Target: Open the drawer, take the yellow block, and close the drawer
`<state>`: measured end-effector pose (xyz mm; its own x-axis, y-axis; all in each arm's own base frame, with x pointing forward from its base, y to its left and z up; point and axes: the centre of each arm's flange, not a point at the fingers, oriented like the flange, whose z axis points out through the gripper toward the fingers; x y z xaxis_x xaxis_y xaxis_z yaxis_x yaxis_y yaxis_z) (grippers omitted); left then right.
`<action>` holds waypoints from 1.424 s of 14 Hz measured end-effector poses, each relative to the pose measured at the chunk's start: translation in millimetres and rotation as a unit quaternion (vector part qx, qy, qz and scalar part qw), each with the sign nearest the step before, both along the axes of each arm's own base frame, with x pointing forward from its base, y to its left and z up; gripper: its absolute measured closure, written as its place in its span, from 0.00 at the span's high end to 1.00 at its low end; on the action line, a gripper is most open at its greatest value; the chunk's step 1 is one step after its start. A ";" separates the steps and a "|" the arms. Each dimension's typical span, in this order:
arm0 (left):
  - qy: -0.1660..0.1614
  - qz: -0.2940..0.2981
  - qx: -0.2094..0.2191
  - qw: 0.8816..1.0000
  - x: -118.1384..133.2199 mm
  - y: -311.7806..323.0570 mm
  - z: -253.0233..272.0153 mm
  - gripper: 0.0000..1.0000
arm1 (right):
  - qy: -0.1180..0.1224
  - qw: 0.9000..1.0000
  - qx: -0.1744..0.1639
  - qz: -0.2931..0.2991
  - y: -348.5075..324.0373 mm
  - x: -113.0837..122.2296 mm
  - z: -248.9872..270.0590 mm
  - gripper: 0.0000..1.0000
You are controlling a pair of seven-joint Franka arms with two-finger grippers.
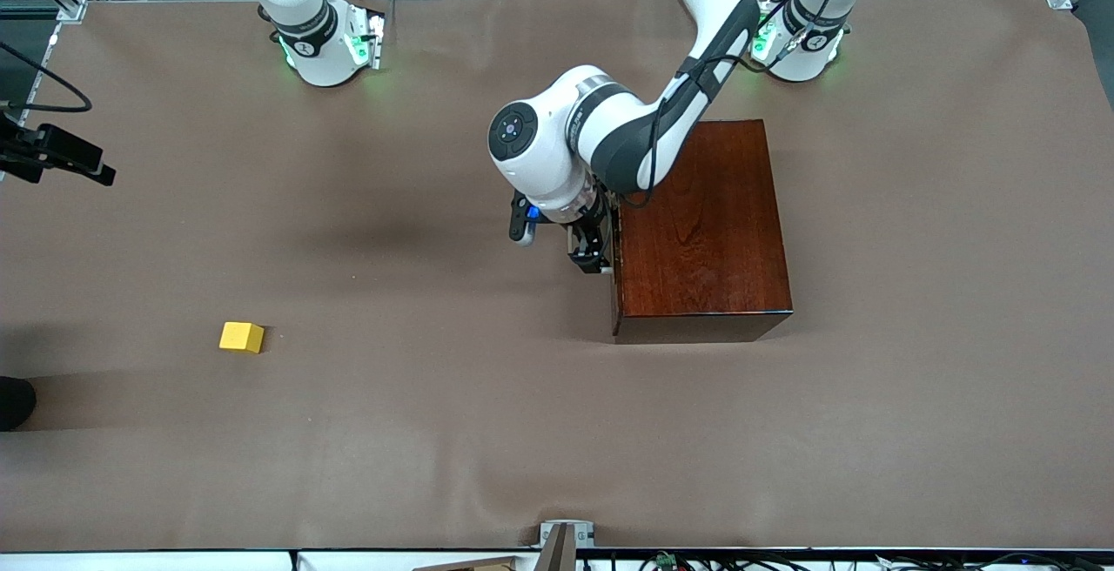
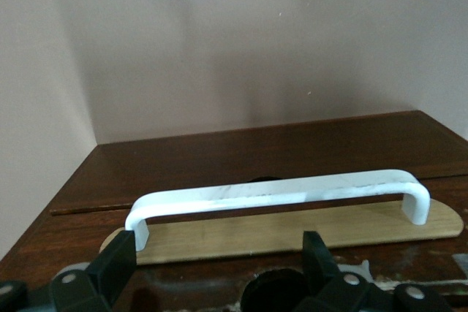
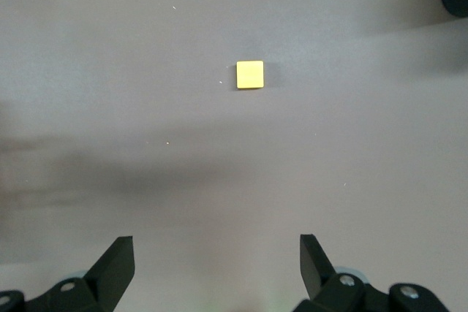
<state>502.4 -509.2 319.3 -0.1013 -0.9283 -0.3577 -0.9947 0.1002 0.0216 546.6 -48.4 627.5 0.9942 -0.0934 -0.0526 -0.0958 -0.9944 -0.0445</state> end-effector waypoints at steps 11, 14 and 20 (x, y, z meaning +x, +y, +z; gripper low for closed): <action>-0.143 0.285 -0.093 0.943 -7.6 -13.6 95.4 1.00 | 0.005 1.000 -0.004 0.017 1.7 -4.2 2.5 1.00; -0.176 0.389 -0.137 0.894 -4.3 20.7 187.8 1.00 | 0.005 1.000 -0.004 0.012 -6.7 -4.9 2.6 1.00; -0.175 0.539 -0.124 0.814 60.7 210.2 290.8 1.00 | 0.004 1.000 -0.004 0.016 -2.7 -4.2 2.7 1.00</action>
